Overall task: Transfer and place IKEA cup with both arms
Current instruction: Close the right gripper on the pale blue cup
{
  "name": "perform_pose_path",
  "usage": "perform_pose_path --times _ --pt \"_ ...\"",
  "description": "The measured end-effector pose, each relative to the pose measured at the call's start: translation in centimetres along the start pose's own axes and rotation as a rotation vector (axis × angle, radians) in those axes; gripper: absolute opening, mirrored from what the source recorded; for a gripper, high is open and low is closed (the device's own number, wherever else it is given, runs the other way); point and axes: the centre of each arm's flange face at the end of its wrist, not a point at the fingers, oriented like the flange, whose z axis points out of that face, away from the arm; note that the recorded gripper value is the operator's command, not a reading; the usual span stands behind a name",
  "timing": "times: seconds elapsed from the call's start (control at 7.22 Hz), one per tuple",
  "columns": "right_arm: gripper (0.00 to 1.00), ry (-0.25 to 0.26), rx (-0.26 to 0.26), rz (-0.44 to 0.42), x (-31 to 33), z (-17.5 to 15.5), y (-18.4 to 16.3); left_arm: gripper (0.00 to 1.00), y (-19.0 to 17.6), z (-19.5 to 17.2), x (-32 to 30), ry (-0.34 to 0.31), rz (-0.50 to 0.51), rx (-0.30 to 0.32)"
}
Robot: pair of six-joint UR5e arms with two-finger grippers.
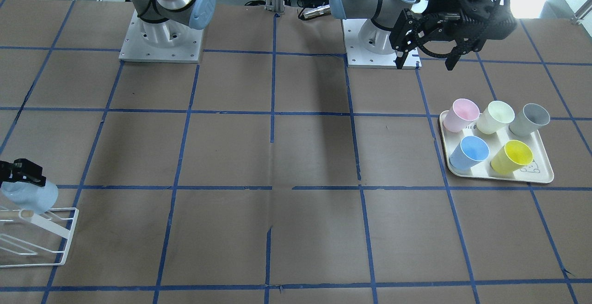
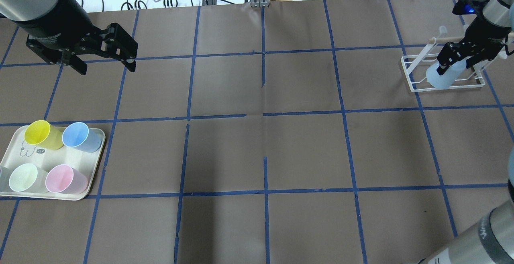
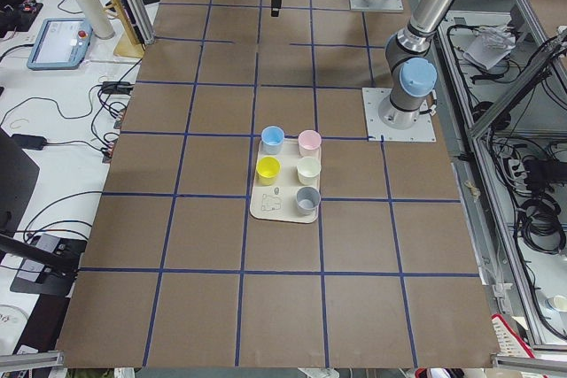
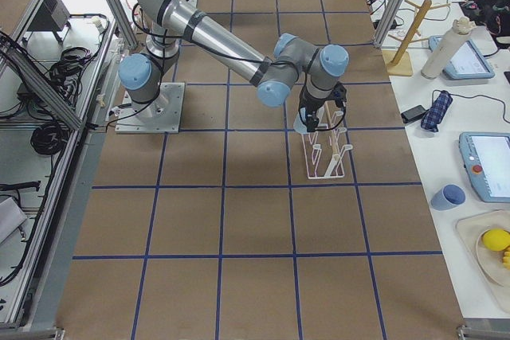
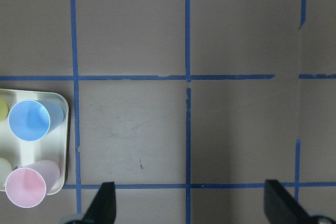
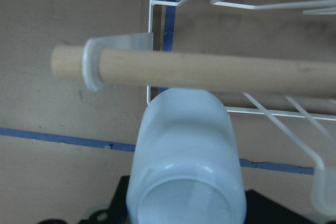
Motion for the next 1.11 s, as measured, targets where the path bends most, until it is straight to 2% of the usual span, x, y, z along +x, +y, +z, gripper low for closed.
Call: perform_pose_path --times 0.28,0.83,0.97,1.11 --pt "0.61 0.007 0.013 -0.002 -0.4 -1.0 0.0 1.00 0.0 0.0 0.0 0.000 0.000 0.000" --pt "0.62 0.028 0.059 -0.006 -2.8 -7.9 3.4 1.00 0.0 -0.1 0.0 0.000 0.000 0.001" --pt "0.62 -0.007 0.069 -0.011 -4.0 -9.4 4.4 1.00 0.0 -0.1 0.0 0.000 0.001 0.001" --pt "0.62 -0.089 0.084 -0.015 -5.5 -10.3 5.1 1.00 0.1 -0.1 0.0 0.000 0.001 0.001"
